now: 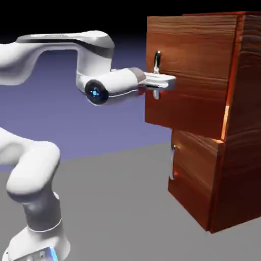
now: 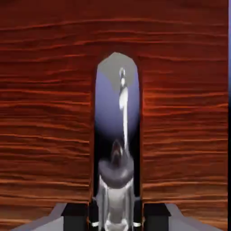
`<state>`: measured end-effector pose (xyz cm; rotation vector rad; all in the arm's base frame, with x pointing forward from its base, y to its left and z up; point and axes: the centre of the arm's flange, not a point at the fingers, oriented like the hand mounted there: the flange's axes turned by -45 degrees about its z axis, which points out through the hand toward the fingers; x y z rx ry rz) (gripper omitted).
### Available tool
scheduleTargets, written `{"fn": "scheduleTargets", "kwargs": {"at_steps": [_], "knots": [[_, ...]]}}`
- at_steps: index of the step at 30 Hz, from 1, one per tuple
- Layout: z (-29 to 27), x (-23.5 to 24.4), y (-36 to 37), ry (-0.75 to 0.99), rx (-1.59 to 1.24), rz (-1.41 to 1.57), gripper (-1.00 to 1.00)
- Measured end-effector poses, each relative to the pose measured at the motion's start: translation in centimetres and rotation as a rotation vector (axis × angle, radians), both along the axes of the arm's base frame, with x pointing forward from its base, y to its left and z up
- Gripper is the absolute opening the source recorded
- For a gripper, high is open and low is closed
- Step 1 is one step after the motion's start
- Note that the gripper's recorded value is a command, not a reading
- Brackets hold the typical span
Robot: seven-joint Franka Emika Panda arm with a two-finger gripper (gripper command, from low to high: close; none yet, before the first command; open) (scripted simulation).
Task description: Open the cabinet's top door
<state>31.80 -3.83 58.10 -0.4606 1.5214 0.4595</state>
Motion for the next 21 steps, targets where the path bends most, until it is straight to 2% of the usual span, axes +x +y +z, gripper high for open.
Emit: {"fn": "scheduleTargets", "kwargs": {"at_steps": [11,21], "knots": [[0.0,-2.1,-8.2,0.000,0.001,0.318,-1.00],[0.0,-1.7,-15.9,0.000,0.001,0.608,-1.00]]}}
